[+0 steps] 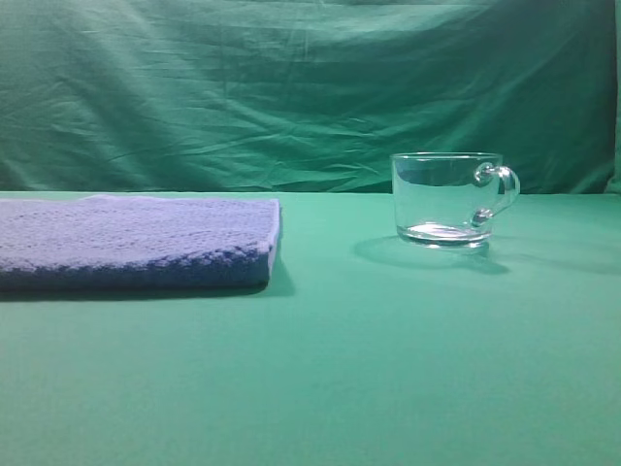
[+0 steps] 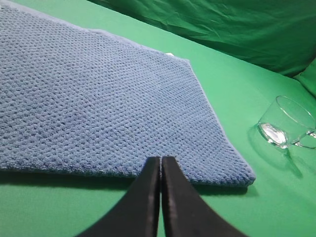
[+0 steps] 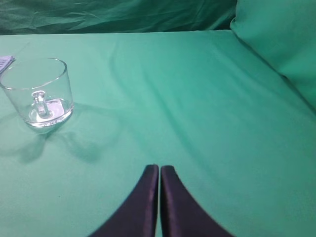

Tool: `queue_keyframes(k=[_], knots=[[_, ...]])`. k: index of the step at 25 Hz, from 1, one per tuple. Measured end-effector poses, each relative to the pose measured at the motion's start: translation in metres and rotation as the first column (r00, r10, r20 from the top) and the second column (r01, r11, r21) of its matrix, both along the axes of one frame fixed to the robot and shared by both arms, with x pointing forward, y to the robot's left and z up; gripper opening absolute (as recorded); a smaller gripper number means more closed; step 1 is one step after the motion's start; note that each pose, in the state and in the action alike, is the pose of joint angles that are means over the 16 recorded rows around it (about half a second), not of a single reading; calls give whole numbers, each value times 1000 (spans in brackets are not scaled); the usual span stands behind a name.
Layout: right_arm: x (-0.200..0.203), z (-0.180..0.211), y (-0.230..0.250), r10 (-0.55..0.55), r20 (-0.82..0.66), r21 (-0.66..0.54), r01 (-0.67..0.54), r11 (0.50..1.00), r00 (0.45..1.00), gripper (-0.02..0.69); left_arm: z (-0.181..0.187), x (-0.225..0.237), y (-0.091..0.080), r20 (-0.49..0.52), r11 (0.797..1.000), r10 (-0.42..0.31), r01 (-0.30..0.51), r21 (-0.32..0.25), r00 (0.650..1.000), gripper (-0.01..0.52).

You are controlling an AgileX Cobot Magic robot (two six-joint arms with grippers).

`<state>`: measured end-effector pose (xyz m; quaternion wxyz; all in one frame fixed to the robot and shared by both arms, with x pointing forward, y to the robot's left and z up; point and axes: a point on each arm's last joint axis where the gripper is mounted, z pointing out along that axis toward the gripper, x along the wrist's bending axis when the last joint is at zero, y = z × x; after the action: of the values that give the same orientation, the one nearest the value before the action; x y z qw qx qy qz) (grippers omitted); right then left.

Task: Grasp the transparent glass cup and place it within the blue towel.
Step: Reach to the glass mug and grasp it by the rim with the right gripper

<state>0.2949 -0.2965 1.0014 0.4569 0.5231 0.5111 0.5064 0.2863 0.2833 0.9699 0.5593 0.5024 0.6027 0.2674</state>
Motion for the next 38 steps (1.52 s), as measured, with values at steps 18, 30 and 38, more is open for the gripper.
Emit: queue_keyframes(k=[18,30,38], knots=[[100,74,9,39,-588,-67,-97,993,808,0,0,0,0,0,1000,0,0,0,1000,0],[184,57,68,222,-832,-43,-458,888,509,106,0,0,0,0,1000,0,0,0,1000,0],[226,22,112,238,-895,-22,-571,820,377,414,0,0,0,0,1000,0,0,0,1000,0]])
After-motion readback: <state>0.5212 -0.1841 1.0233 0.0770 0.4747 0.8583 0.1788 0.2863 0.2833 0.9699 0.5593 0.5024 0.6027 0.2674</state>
